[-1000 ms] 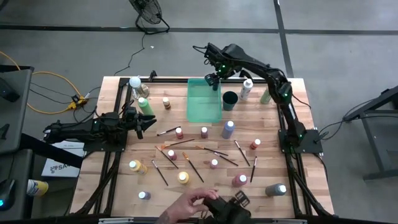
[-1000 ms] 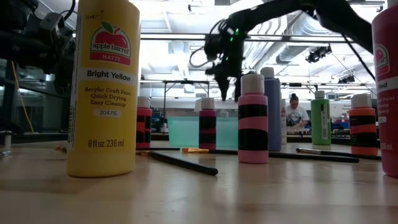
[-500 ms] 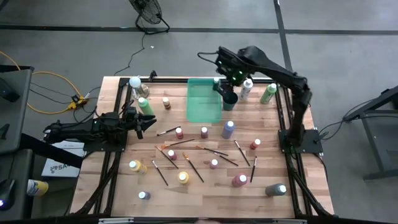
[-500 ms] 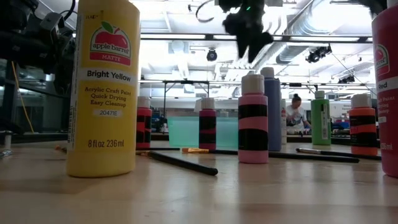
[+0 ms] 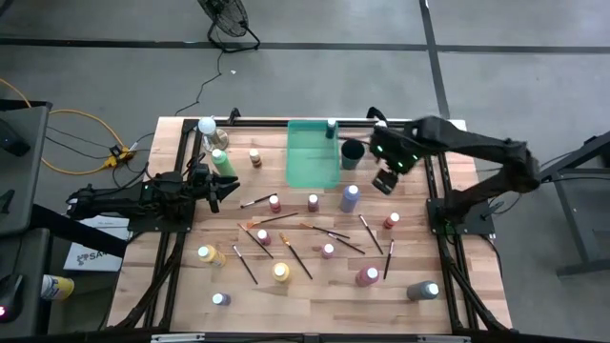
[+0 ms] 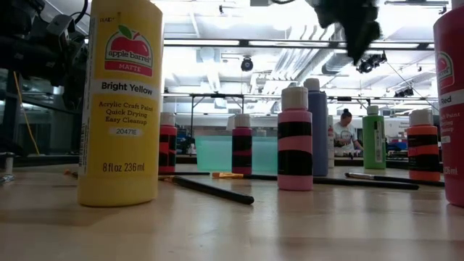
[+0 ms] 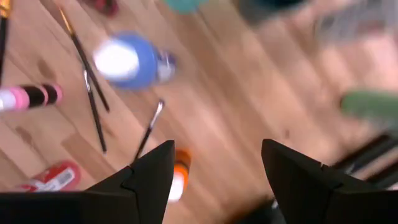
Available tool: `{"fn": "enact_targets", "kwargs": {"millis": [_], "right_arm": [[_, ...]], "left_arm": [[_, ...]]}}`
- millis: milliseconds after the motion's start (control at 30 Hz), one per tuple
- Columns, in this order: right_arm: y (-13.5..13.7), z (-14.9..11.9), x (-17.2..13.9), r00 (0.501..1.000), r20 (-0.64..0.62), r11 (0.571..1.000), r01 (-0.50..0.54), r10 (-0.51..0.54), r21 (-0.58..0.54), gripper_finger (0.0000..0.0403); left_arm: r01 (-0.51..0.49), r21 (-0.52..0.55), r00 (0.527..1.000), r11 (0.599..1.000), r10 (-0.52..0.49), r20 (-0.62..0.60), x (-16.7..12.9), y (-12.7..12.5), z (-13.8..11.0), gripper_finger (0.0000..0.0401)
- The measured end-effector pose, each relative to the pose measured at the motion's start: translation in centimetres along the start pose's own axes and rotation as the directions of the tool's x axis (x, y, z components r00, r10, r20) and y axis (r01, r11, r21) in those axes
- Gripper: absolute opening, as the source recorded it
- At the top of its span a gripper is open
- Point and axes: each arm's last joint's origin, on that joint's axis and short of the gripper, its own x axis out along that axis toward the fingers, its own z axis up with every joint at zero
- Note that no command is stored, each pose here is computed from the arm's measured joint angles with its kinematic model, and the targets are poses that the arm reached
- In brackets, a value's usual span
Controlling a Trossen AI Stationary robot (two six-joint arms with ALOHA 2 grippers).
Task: Pick & Place Paint Supplies
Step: Put the orange paint bottle into the green bin
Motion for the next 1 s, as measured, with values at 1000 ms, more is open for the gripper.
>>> {"fn": "enact_targets", "kwargs": {"millis": [1000], "right_arm": [[2.7,-7.6,10.1,0.993,-0.121,0.895,0.068,-0.016,0.440,0.0234]], "left_arm": [[0.000,0.000,1.000,1.000,0.000,0.000,0.0,0.0,0.0,0.0136]]}}
